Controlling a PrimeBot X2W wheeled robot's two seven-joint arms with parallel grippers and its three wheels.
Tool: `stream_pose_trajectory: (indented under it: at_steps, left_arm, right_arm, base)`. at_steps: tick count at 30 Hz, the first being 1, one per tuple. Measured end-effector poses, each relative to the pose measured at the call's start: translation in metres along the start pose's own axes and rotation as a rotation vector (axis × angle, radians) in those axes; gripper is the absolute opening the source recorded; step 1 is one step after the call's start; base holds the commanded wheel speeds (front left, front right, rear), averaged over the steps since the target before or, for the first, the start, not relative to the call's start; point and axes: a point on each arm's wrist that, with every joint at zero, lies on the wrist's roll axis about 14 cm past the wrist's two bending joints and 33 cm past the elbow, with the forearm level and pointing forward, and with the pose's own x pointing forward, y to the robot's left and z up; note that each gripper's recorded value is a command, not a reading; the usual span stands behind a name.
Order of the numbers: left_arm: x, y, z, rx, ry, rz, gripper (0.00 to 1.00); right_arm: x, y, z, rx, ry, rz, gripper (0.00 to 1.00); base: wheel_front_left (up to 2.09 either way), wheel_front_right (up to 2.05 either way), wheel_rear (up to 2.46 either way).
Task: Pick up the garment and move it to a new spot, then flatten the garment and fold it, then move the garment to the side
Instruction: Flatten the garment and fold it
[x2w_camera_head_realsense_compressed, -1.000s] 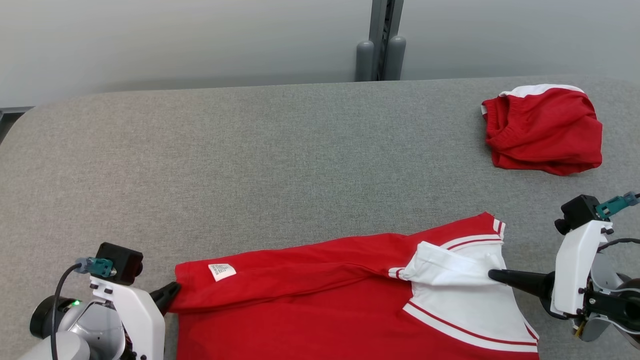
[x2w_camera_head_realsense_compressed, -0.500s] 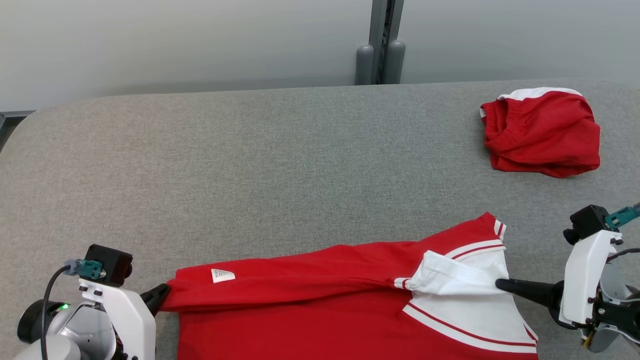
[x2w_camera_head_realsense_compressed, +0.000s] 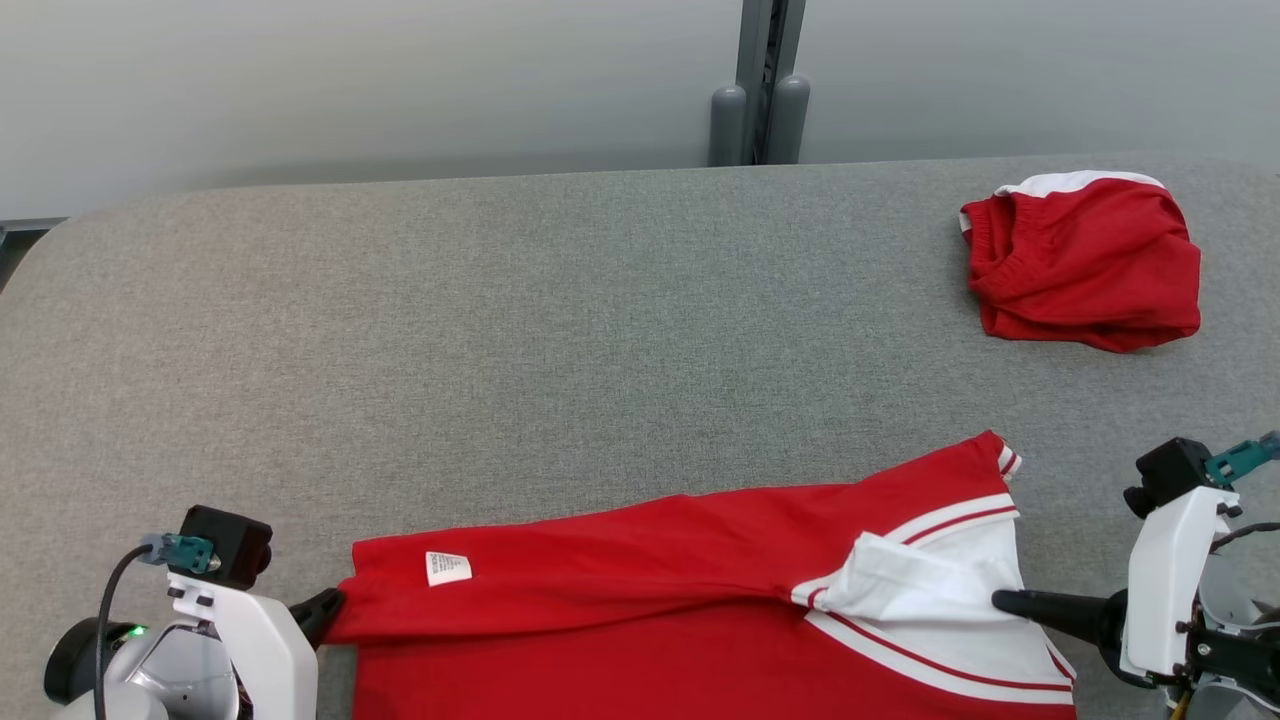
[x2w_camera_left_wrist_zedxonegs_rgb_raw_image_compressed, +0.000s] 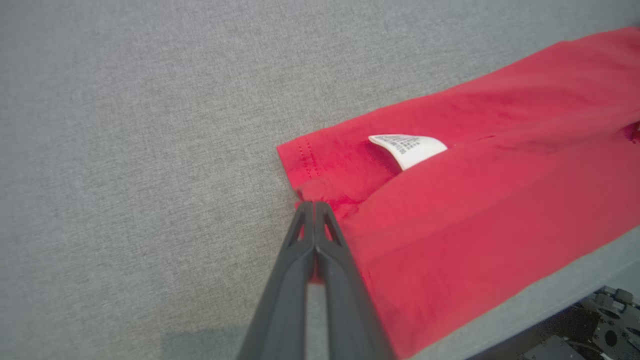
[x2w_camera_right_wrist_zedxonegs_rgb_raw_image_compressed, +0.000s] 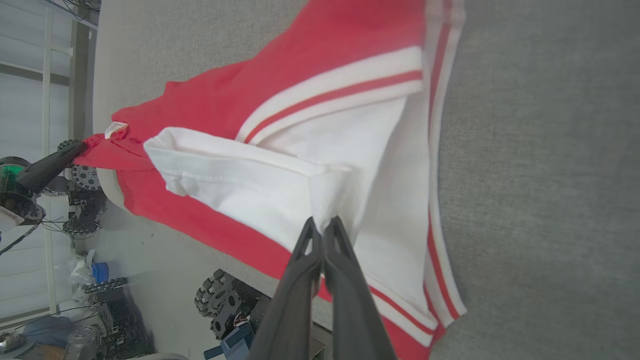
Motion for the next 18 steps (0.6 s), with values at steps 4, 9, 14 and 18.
stream_pose_trajectory:
  at_steps: [4,9,14,18]
  left_arm:
    - [0.001,-0.002,-0.005,0.000,0.017,-0.006,0.05]
    - [0.001,-0.004,-0.010,-0.010,0.031,-0.007,1.00]
    - [-0.003,0.000,-0.011,-0.024,0.024,0.011,1.00]
    - [-0.008,0.007,0.000,-0.033,-0.037,0.040,1.00]
  right_arm:
    - [0.001,0.001,-0.005,0.005,0.019,0.003,0.39]
    - [0.000,0.003,-0.007,0.014,0.023,0.013,1.00]
    - [-0.004,0.002,-0.011,0.026,0.021,0.013,1.00]
    - [-0.012,0.001,-0.001,0.037,-0.047,0.016,1.00]
  base:
    - [0.00,0.00,0.00]
    - [0.00,0.00,0.00]
    - [0.00,0.00,0.00]
    - [0.00,0.00,0.00]
